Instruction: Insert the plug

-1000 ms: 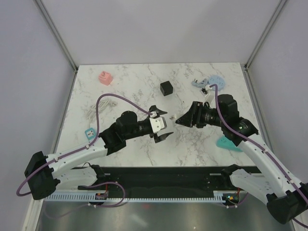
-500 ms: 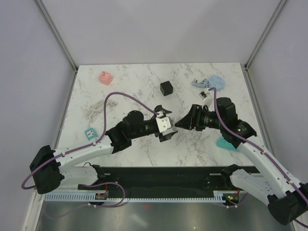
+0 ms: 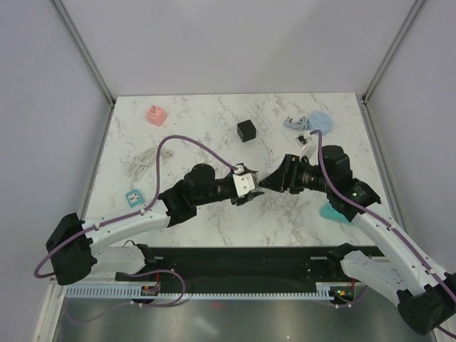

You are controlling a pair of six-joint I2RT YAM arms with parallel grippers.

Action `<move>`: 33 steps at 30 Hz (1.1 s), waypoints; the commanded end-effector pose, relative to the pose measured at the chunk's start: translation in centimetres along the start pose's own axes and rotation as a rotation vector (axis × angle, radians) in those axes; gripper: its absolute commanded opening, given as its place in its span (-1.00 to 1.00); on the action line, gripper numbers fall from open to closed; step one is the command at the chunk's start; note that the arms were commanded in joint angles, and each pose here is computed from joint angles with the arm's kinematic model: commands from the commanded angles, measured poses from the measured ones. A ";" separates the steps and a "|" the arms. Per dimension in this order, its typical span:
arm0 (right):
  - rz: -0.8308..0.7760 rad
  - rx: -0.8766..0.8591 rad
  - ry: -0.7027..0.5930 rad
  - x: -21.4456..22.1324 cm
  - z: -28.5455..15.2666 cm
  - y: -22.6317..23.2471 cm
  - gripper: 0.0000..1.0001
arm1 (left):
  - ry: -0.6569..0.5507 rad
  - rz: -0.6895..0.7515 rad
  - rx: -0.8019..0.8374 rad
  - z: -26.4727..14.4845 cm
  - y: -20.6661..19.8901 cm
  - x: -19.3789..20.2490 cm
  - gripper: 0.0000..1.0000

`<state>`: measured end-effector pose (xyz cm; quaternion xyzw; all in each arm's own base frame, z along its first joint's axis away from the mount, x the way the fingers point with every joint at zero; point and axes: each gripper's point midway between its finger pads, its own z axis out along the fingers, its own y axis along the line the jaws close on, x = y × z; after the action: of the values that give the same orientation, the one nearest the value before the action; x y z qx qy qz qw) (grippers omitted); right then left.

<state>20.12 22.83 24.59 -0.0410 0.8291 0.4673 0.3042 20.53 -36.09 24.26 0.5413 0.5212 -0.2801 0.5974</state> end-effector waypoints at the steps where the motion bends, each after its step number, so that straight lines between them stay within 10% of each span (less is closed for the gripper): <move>1: -0.035 -0.073 -0.022 -0.2 -0.6 1.8 -0.10 | -0.104 0.004 -0.022 0.4 1.0 -3.4 -0.03; 10: -0.071 -0.123 -0.047 0.0 -1.9 2.9 0.59 | -0.166 -0.104 0.001 -0.9 0.4 -5.3 -0.91; 18: -0.019 -0.202 -0.115 -0.6 -3.6 5.3 0.86 | -0.356 -0.220 -0.076 -3.9 1.6 -8.9 -0.95; 33: 0.174 -0.639 -0.198 -2.3 -7.4 12.6 0.73 | -0.530 -0.190 0.055 -6.6 -0.6 -13.1 -0.95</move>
<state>15.59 23.62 34.56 0.0074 0.6598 0.6838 0.3115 15.41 -33.53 34.04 0.4208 0.4395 -0.4540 0.6509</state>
